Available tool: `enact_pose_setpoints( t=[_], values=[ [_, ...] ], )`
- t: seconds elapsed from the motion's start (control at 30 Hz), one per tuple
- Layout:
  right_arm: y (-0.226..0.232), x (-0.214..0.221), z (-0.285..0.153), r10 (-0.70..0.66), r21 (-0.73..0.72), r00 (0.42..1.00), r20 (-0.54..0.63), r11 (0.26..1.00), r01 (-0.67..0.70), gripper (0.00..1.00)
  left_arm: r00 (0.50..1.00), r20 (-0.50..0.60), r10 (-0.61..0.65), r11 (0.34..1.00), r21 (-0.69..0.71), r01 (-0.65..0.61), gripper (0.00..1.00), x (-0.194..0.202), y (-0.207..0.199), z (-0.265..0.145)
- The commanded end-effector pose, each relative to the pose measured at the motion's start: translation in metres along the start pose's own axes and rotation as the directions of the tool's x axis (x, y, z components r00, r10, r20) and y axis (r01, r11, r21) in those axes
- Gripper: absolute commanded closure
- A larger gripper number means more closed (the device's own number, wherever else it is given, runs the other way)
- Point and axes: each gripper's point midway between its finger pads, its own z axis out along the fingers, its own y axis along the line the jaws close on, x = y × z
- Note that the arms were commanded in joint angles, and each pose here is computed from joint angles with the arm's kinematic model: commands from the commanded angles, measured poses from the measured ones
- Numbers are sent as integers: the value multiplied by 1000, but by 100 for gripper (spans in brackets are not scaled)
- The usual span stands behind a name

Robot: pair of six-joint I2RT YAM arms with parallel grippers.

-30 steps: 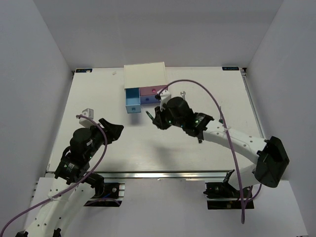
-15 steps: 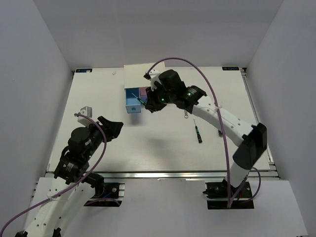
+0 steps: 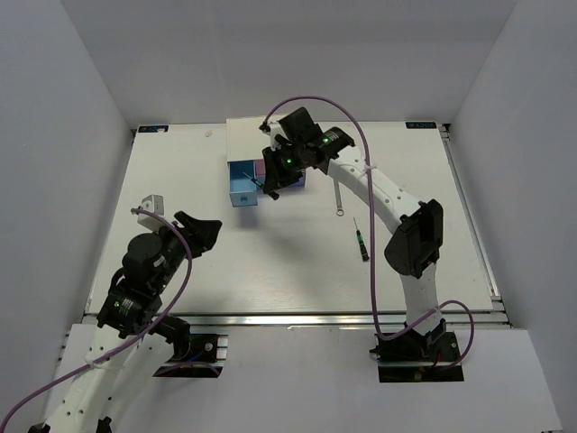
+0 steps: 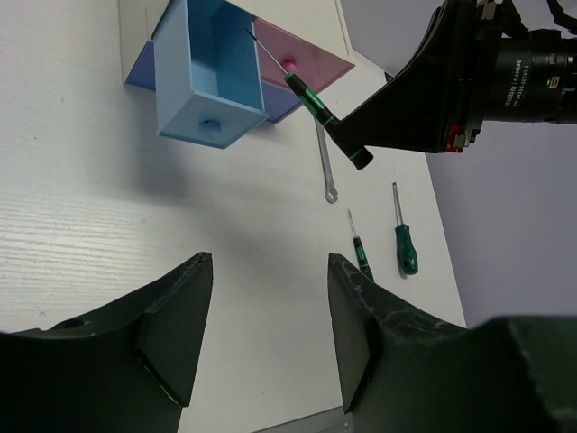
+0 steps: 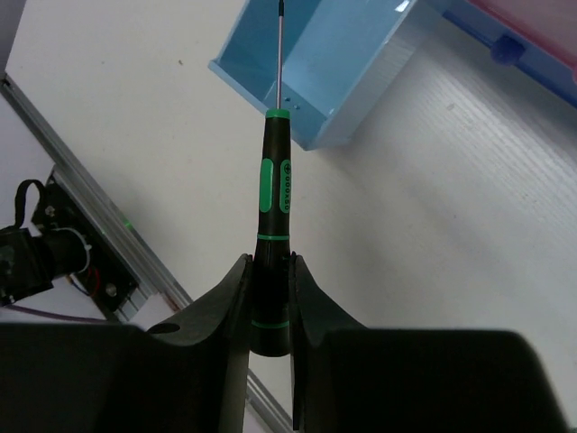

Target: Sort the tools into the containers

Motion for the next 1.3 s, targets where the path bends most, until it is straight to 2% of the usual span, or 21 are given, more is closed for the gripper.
enact_pose_setpoints(
  t=[0.0,0.27,0.57,0.8,1.27],
  values=[
    [16,0,-10,39,-62,998,-46,997,-42,100,998,60,-13,1000,22,12,37,-19,-11,-5],
    [13,7,3,115,-77,988,-104,989,-124,100,998,63,-25,1000,11,24,37,-16,-7,-2],
    [17,-21,16,173,-109,984,-44,978,-176,100,999,38,-39,999,24,38,37,-7,-7,6],
    [7,-21,27,246,-92,968,-49,964,-249,100,998,29,-50,998,29,49,37,-3,-6,8],
    [9,-51,45,320,-143,947,33,939,-312,100,998,11,-59,998,25,59,37,2,-5,14]
  ],
)
